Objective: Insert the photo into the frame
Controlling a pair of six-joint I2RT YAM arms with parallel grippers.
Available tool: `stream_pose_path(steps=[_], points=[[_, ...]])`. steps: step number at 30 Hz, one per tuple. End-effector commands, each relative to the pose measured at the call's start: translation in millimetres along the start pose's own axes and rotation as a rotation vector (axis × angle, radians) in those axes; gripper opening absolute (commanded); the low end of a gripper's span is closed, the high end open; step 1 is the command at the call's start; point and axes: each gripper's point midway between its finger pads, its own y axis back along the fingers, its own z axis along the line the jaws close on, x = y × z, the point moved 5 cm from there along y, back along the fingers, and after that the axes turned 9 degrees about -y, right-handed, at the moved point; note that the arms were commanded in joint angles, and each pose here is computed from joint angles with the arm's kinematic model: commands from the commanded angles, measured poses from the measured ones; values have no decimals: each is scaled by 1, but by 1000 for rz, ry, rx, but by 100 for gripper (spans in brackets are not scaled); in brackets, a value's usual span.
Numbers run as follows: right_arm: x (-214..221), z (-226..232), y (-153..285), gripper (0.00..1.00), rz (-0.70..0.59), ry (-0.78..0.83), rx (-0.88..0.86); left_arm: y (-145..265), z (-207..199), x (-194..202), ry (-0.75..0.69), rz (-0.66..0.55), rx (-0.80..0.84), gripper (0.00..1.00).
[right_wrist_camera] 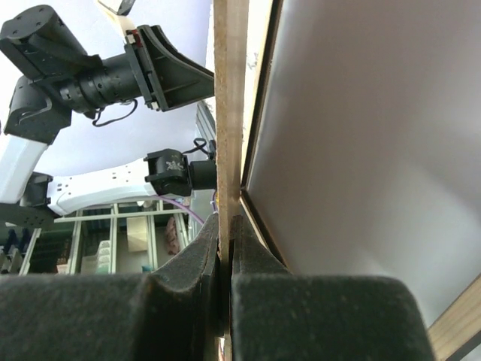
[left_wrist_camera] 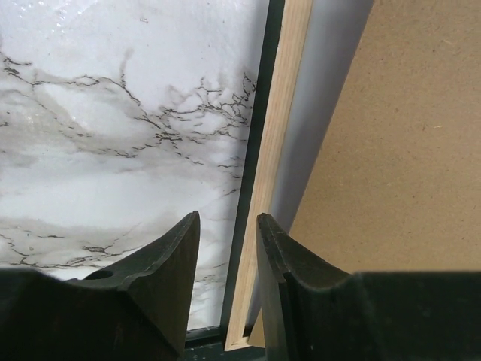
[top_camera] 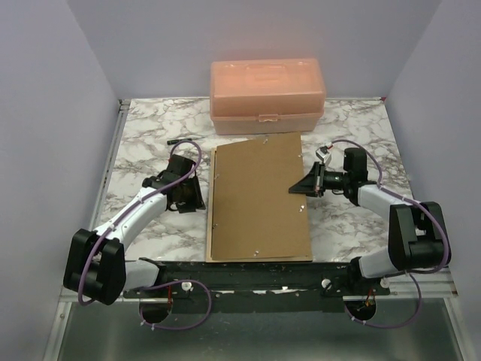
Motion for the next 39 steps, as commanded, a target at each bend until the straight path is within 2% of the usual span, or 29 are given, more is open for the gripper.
stream_pose_path(steps=[1,20,39], points=[[2,-11,-2,1,22,-10,9,-8,2,1,-13,10,5,37],[-7,-38,-10,1,46,-76,90,-28,-1,-9,-47,47,6,36],[-31,-31,-14,1,34,-51,108,-51,-3,-13,-67,116,10,35]])
